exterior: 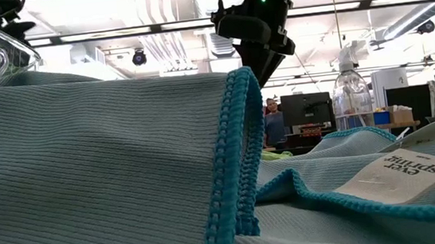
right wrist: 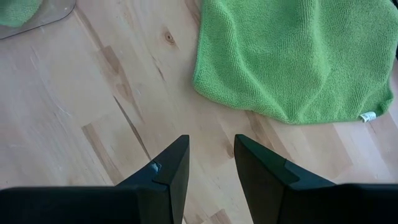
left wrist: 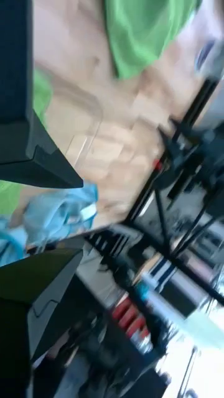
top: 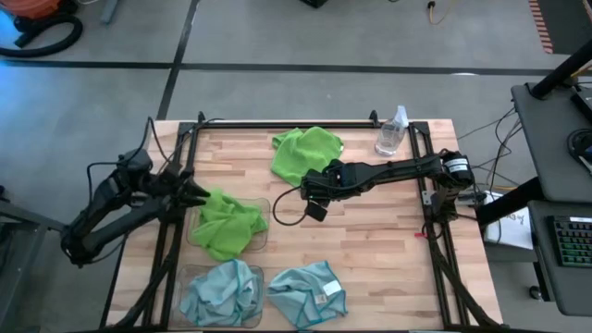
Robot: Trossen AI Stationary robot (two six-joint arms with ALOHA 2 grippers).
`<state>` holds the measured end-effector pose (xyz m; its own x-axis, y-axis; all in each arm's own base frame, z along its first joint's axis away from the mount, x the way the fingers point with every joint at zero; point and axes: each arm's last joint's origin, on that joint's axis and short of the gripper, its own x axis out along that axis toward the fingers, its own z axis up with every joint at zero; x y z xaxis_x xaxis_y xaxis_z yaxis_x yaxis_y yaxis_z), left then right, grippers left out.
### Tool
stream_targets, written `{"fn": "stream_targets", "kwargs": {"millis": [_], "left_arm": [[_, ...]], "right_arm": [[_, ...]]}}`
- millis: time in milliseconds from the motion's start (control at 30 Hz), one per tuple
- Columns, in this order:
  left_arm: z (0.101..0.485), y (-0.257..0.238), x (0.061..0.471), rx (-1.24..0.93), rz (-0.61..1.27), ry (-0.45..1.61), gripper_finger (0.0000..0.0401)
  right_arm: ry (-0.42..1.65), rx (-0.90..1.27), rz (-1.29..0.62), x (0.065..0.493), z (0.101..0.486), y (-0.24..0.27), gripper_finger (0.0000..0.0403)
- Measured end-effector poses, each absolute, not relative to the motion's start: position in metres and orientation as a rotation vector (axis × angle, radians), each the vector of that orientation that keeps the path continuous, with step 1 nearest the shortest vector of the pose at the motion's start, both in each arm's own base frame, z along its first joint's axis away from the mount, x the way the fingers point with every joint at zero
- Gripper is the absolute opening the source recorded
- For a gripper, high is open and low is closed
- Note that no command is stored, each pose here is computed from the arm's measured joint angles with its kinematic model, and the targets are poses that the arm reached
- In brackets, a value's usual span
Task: Sort microfiber towel by color & place in baskets
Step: Put the green microfiber cloth into the top transparent bin
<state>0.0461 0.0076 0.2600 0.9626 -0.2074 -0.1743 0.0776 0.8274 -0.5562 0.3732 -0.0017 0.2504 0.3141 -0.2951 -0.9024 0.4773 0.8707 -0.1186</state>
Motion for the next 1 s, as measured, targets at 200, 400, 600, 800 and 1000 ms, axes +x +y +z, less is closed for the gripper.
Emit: {"fn": "stream_targets", "kwargs": {"millis": [200,400,600,800,1000], "left_arm": [[0.266,0.018,0.056,-0.524,-0.012,0.222,0.0151],[0.274,0.036,0.074,-0.429,0.116,0.174,0.0151],[0.268,0.056,0.094,-0.376,0.264,0.251,0.0151],[0.262,0.074,0.119,-0.318,0.251,0.291,0.0151],[0.259,0.093,0.143,-0.255,0.244,0.258,0.0151]], "right_arm": [[1.14,0.184,-0.515,0.374,0.251,-0.003,0.0123],[1.143,0.176,-0.512,0.373,0.251,-0.004,0.0123],[1.148,0.156,-0.498,0.373,0.251,-0.004,0.0123],[1.151,0.147,-0.495,0.373,0.251,-0.006,0.0123],[1.153,0.142,-0.492,0.373,0.251,-0.006,0.0123]]}}
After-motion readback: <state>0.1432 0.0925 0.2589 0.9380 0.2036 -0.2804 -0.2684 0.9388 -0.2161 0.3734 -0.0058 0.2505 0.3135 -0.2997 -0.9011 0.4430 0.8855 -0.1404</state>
